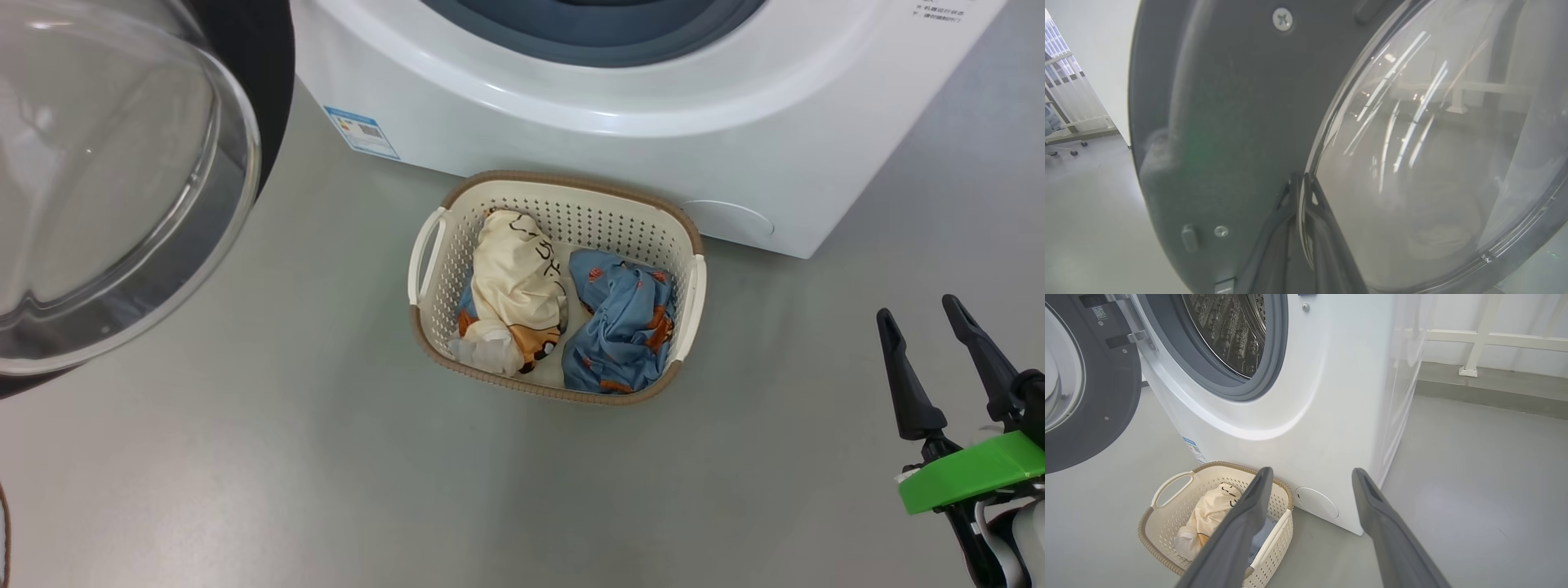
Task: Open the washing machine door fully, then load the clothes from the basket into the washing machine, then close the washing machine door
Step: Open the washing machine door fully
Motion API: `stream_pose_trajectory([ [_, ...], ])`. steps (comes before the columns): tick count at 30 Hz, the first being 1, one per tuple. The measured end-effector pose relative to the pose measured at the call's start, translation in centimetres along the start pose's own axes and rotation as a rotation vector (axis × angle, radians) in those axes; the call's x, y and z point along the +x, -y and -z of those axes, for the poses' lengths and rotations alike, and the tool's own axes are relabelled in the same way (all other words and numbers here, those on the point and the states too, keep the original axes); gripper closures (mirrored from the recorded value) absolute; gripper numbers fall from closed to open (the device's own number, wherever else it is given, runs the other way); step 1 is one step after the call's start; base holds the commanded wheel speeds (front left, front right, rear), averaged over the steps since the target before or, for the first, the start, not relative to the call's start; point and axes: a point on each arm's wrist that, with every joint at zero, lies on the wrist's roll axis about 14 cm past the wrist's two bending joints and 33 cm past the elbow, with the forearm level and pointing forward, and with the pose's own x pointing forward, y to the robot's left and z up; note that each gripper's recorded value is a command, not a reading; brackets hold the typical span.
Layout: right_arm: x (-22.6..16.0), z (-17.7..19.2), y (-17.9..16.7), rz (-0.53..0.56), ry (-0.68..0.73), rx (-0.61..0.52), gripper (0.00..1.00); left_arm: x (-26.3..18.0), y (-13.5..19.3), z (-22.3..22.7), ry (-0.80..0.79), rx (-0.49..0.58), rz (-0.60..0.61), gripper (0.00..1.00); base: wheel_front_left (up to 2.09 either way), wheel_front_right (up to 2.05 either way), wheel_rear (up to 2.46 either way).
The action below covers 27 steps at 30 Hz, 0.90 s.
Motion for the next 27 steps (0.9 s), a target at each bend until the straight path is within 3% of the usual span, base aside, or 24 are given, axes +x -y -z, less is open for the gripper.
stream_pose_trajectory([
  [11,-0.6,-1.2,-0.5,0.005,0.024,0.001,0.00,-0.4,0.4,-0.7,0.008,-0.056,0.031,1.00,0.00,0.00,0.00],
  [27,-3.6,-4.7,-2.6,-0.005,0.094,-0.024,0.00,-6.2,0.8,-1.9,0.087,-0.203,0.184,1.00,0.00,0.00,0.00],
])
